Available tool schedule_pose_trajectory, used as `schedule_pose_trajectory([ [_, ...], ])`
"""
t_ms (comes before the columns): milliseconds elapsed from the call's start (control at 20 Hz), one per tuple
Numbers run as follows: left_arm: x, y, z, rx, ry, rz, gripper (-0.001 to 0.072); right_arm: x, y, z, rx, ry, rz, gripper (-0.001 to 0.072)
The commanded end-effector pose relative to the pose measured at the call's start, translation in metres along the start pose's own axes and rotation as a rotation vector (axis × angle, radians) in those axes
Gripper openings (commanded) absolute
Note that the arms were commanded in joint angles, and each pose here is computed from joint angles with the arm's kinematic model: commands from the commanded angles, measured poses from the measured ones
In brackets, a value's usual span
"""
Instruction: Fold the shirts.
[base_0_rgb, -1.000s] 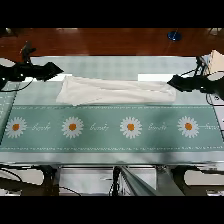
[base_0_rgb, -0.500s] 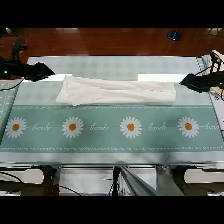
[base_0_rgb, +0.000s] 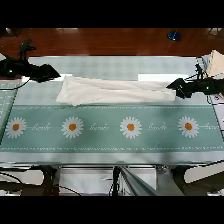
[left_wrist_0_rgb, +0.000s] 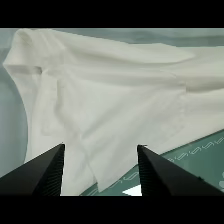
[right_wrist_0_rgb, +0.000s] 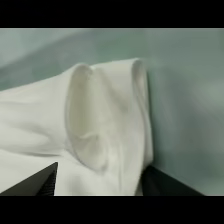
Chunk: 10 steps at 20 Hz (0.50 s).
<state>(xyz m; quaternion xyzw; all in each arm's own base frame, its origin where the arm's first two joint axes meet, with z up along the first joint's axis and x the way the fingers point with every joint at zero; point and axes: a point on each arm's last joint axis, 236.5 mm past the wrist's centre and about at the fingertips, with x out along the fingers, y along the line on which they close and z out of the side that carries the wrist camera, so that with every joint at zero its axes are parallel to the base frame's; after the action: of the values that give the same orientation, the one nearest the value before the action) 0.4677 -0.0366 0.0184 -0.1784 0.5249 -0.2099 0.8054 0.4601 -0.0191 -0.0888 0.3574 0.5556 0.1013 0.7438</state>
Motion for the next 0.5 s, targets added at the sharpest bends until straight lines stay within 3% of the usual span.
schedule_pose_trajectory([
  [0, 0.002, -0.003, -0.001, 0.009, 0.006, -0.003, 0.0539, 0.017, 0.014, 0.001, 0.067, 0.004, 0.096, 0.0531],
  [50, 0.002, -0.003, -0.001, 0.009, 0.005, -0.003, 0.0539, 0.021, 0.016, 0.0, 0.061, 0.007, 0.089, 0.0486],
  [150, 0.002, -0.004, -0.001, 0.009, 0.006, -0.004, 0.0539, 0.031, 0.026, -0.006, 0.038, 0.022, 0.086, 0.0307],
  [250, 0.003, -0.005, -0.001, 0.011, 0.008, -0.005, 0.0539, 0.037, 0.035, -0.006, 0.019, 0.018, 0.088, 0.0042],
  [350, 0.004, -0.008, -0.003, 0.012, 0.018, -0.012, 0.0515, 0.029, 0.051, -0.005, -0.027, 0.026, 0.115, 0.002],
  [450, 0.006, -0.02, -0.005, 0.007, 0.029, -0.051, 0.0269, 0.003, 0.074, 0.004, -0.116, -0.014, 0.122, 0.002],
])
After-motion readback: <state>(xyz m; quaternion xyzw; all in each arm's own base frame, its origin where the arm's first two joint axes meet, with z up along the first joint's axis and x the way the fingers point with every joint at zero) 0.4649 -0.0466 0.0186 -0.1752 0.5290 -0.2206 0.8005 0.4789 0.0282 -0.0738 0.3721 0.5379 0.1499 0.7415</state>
